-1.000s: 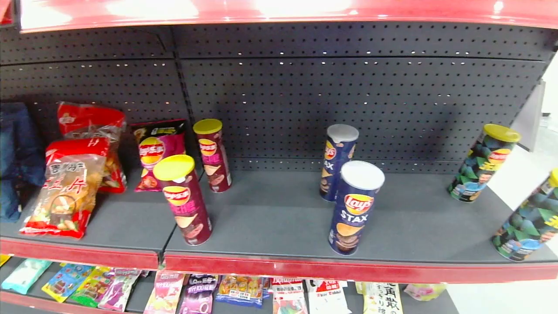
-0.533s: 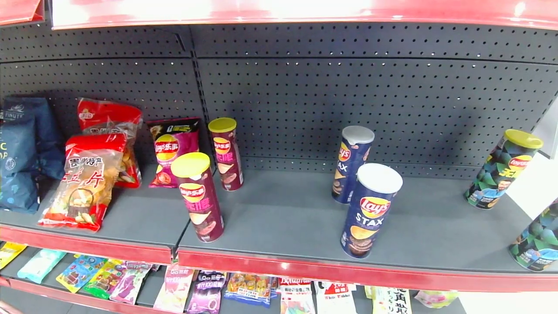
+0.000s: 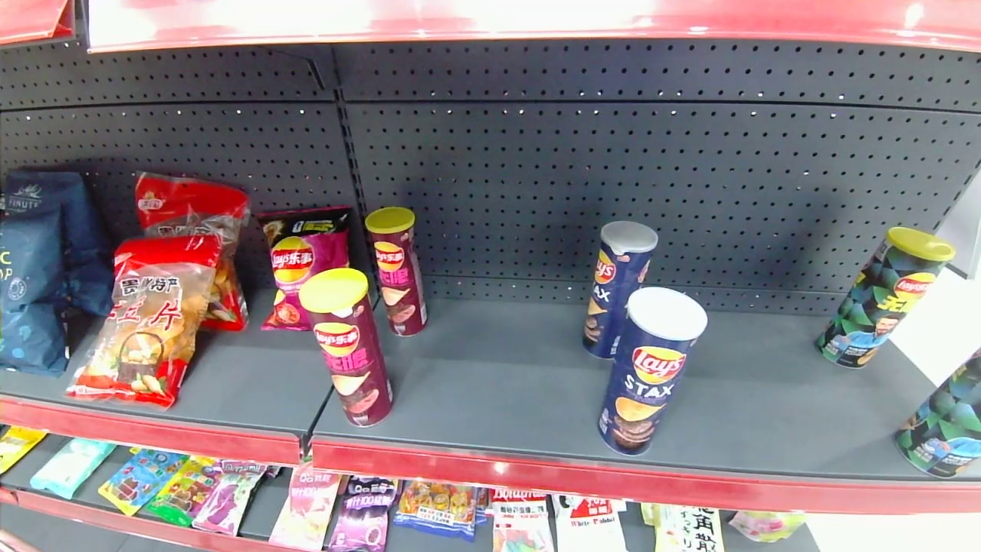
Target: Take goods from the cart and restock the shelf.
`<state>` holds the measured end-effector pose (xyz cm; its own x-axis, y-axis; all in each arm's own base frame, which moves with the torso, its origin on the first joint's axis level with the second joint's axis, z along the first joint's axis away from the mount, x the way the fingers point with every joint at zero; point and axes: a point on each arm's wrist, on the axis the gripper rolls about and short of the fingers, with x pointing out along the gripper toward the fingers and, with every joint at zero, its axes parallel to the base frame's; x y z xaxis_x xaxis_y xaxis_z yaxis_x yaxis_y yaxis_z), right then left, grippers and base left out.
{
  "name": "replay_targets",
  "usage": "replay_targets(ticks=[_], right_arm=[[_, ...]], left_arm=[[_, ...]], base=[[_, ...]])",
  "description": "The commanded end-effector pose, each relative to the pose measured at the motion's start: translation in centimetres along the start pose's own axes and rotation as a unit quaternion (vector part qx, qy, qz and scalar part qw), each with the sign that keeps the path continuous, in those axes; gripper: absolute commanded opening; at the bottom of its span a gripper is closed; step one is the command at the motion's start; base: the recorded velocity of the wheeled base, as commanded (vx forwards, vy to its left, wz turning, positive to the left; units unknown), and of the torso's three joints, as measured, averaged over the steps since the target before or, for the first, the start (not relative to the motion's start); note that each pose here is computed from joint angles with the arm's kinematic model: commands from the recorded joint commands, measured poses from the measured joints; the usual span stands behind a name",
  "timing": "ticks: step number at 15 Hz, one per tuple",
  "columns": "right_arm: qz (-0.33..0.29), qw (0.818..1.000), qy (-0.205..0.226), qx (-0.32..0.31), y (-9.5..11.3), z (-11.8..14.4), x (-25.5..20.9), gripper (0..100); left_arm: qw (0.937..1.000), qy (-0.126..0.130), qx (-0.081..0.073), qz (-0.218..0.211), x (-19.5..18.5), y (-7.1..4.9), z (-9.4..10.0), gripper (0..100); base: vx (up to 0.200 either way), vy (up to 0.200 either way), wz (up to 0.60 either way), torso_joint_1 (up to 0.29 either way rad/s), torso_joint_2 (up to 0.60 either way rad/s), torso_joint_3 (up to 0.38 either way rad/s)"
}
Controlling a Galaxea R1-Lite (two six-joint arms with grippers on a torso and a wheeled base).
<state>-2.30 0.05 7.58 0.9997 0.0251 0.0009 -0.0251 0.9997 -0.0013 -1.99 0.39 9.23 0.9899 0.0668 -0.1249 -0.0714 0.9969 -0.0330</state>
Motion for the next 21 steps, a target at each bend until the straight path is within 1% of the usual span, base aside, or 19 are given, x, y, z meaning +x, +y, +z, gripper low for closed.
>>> replay_targets(ticks=[1, 2, 3, 4, 5, 6, 7, 8, 10, 13, 16, 17, 18, 19, 20, 21], right_arm=[[0.0, 1.0, 0.0, 0.0, 0.0, 0.0, 0.0, 100], [0.0, 1.0, 0.0, 0.0, 0.0, 0.0, 0.0, 100], [0.0, 1.0, 0.0, 0.0, 0.0, 0.0, 0.0, 100], [0.0, 1.0, 0.0, 0.0, 0.0, 0.0, 0.0, 100], [0.0, 1.0, 0.0, 0.001, 0.0, 0.0, 0.0, 100], [0.0, 1.0, 0.0, 0.0, 0.0, 0.0, 0.0, 100], [0.0, 1.0, 0.0, 0.0, 0.0, 0.0, 0.0, 100], [0.0, 1.0, 0.0, 0.0, 0.0, 0.0, 0.0, 100], [0.0, 1.0, 0.0, 0.0, 0.0, 0.0, 0.0, 100], [0.0, 1.0, 0.0, -0.001, 0.0, 0.0, 0.0, 100], [0.016, 1.0, -0.001, -0.004, 0.1, 0.0, 0.0, 100], [0.034, 0.999, -0.023, 0.003, 0.1, 1.5, -0.3, 100], [0.067, 0.997, -0.027, 0.028, 0.2, 5.5, -0.2, 100], [0.068, 0.996, -0.015, 0.048, 0.2, 8.0, 0.5, 100], [0.087, 0.995, 0.011, 0.054, 0.2, 11.4, 2.5, 100], [0.095, 0.994, 0.026, 0.05, 0.3, 11.9, 3.3, 100]], left_arm=[[0.9999, -0.011, 0.0, 0.013, -0.2, 0.0, -0.5, 100], [0.9999, -0.016, 0.004, -0.001, -0.1, 0.0, -0.7, 100], [0.9987, -0.031, 0.006, -0.041, 0.3, -0.2, -1.2, 100], [0.9962, -0.037, 0.017, -0.077, 0.2, -0.5, -1.5, 100], [0.9943, -0.042, 0.035, -0.091, 0.0, -0.6, -1.6, 100], [0.9948, -0.039, 0.031, -0.089, 0.1, -0.5, -1.6, 100], [0.995, -0.041, 0.029, -0.087, 0.1, -0.5, -1.6, 100], [0.9948, -0.053, 0.027, -0.082, -0.1, -0.5, -1.7, 100], [0.996, -0.055, 0.024, -0.065, -0.1, -0.5, -1.7, 100], [0.996, -0.056, 0.025, -0.065, -0.1, -0.5, -1.7, 100], [0.996, -0.056, 0.025, -0.065, -0.1, -0.5, -1.7, 100], [0.996, -0.056, 0.025, -0.065, -0.1, -0.5, -1.7, 100], [0.996, -0.056, 0.025, -0.065, -0.1, -0.5, -1.7, 100], [0.996, -0.056, 0.025, -0.065, -0.1, -0.5, -1.7, 100], [0.996, -0.056, 0.025, -0.065, -0.1, -0.5, -1.7, 100], [0.996, -0.056, 0.025, -0.065, -0.1, -0.5, -1.7, 100]], base=[[0.0, 0.0, 0.0, 0.0, 0.0, 0.0], [0.0, 0.0, 0.0, 0.0, 0.0, 0.0], [0.0, 0.0, 0.0, 0.0, 0.0, 0.0], [0.0, 0.0, 0.0, 0.0, 0.0, 0.0], [0.0, 0.0, 0.0, 0.0, 0.0, 0.0], [0.0, 0.0, 0.0, 0.0, 0.0, 0.0], [0.0, 0.0, 0.0, 0.0, 0.0, 0.0], [0.0, 0.0, 0.0, 0.0, 0.0, 0.0], [0.0, 0.0, 0.0, 0.0, 0.0, 0.0], [0.0, 0.0, 0.0, 0.0, 0.0, 0.0], [0.0, 0.0, 0.0, 0.0, 0.0, 0.0], [0.0, 0.0, 0.0, 0.0, 0.0, 0.0], [0.0, 0.0, 0.0, 0.0, 0.0, 0.0], [0.0, 0.0, 0.0, 0.0, 0.0, 0.0], [0.0, 0.0, 0.0, 0.0, 0.0, 0.0], [0.0, 0.0, 0.0, 0.0, 0.0, 0.0]])
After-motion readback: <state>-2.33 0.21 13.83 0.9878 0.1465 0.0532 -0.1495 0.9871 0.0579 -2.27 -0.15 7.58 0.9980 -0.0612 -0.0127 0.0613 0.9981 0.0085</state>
